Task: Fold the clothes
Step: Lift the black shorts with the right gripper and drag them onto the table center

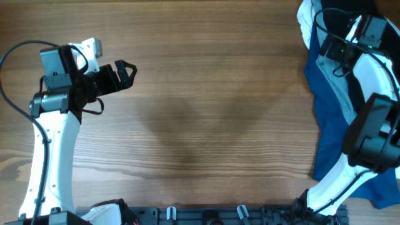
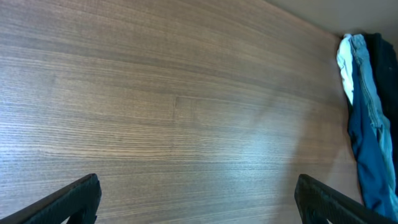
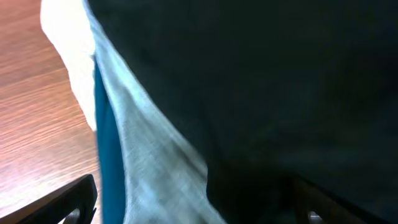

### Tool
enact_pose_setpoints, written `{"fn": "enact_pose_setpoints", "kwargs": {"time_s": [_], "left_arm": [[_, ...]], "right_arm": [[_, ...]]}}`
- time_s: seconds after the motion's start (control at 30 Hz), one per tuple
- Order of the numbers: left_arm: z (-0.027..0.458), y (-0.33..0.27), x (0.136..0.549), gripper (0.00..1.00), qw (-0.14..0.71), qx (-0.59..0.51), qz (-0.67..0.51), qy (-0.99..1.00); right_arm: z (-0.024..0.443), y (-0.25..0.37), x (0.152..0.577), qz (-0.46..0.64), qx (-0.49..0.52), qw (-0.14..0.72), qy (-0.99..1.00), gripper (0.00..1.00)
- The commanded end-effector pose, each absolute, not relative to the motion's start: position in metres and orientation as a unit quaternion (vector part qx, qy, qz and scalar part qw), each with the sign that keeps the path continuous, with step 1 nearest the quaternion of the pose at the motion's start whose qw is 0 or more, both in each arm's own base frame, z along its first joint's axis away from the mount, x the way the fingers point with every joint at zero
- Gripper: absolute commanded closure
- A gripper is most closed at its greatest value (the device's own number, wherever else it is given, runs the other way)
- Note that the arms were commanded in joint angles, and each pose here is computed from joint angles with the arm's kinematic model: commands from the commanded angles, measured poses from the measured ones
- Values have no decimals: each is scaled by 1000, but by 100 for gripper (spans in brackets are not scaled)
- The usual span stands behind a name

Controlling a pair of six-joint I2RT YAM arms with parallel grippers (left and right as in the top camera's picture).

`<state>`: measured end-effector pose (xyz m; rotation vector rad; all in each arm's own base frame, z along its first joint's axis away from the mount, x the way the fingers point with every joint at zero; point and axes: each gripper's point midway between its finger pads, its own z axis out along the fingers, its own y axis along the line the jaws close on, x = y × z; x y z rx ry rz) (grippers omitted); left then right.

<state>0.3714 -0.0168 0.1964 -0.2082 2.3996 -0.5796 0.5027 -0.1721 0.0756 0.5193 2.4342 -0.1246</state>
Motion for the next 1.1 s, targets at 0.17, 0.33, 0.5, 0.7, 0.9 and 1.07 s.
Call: {"fn": "enact_pose_setpoints", "kwargs": {"time_s": [0.17,0.33,0.5,0.7,0.9,1.07], "left_arm": [[199,-11,375,0,329,-86,-210,916],[199,-10,375,0,330,-86,-209,916],[199,-10,375,0,330,-86,-209,916],[195,8,378,0,338,-106,-160,921],[201,29,385,0,359,-143,-148,910],[208,39,392,0,380,-153,-145,901]], "right_arm": [[60,-211,506,-95,246,333,905,9],[52,-219,502,-108,242,324,908,51],[49,-220,501,-112,236,318,911,96],[87,-208,500,-77,260,338,901,96],[190,-148,488,-21,217,395,892,96],[220,-53,484,52,129,399,906,96]]}}
